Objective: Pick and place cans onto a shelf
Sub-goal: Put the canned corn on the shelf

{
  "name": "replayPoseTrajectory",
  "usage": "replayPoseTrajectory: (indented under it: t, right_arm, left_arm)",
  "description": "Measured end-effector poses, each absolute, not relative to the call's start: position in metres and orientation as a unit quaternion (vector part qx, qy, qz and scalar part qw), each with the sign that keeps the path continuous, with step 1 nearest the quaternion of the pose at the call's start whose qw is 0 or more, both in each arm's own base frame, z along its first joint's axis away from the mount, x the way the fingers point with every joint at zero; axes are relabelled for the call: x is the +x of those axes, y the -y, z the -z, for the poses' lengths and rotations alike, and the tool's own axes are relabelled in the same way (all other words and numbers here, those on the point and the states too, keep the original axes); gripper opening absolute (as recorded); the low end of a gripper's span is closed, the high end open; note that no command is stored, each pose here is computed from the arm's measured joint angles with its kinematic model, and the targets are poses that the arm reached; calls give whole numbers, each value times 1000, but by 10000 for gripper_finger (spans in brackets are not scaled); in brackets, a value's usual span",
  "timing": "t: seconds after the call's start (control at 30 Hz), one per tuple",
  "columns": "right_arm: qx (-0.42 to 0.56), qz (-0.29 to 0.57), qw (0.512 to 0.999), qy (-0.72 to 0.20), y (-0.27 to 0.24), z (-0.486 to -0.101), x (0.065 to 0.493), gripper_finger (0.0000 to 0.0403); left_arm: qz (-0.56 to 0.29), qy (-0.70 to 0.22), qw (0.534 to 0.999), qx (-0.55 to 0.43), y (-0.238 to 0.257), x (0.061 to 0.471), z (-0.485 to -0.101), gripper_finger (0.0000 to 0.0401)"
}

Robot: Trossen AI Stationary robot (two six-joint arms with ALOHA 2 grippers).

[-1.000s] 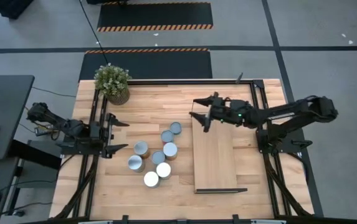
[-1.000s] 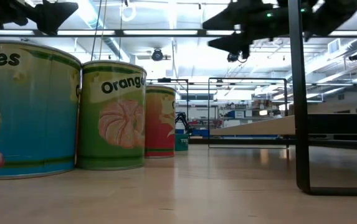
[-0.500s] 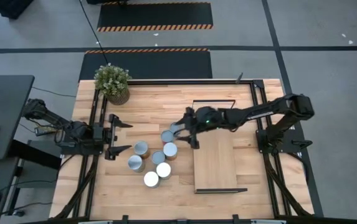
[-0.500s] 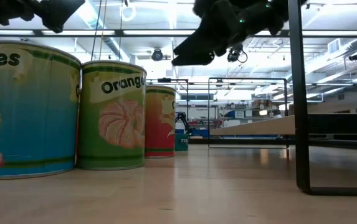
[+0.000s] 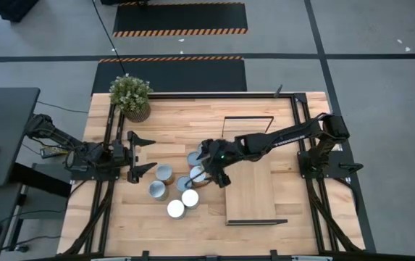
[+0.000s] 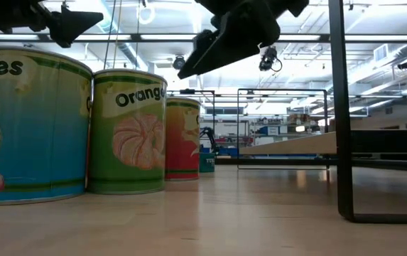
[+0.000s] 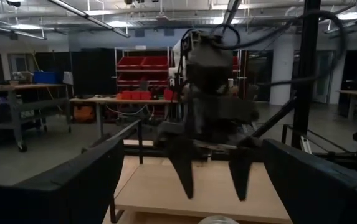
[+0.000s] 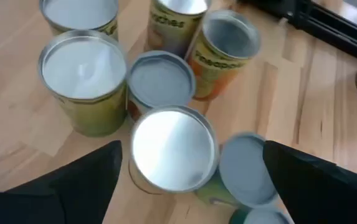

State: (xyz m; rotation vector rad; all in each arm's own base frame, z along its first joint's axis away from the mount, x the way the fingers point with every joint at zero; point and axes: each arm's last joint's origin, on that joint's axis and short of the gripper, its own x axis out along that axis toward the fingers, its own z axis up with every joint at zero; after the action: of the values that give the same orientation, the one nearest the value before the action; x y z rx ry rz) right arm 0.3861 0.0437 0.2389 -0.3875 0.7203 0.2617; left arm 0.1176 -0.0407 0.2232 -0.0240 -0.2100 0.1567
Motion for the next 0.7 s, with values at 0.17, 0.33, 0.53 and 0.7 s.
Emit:
replayPoseTrajectory:
  t: [0.17,0.33,0.53,0.7]
  right_arm:
    - [-220,-124,898,-362,-56,-235,395,394]
    - [-229,-130,893,-366,-62,-232,400,392]
    - [-215,-127,898,-364,-61,-225,406,392]
    - [-201,-123,894,-380,-59,-211,410,392]
  left_arm:
    - [-81,103,991,-20,41,118,-223,385]
    - [-85,103,991,-21,41,118,-223,385]
    - [-86,105,990,-23,40,118,-223,385]
    - [-86,108,990,-25,40,118,-224,385]
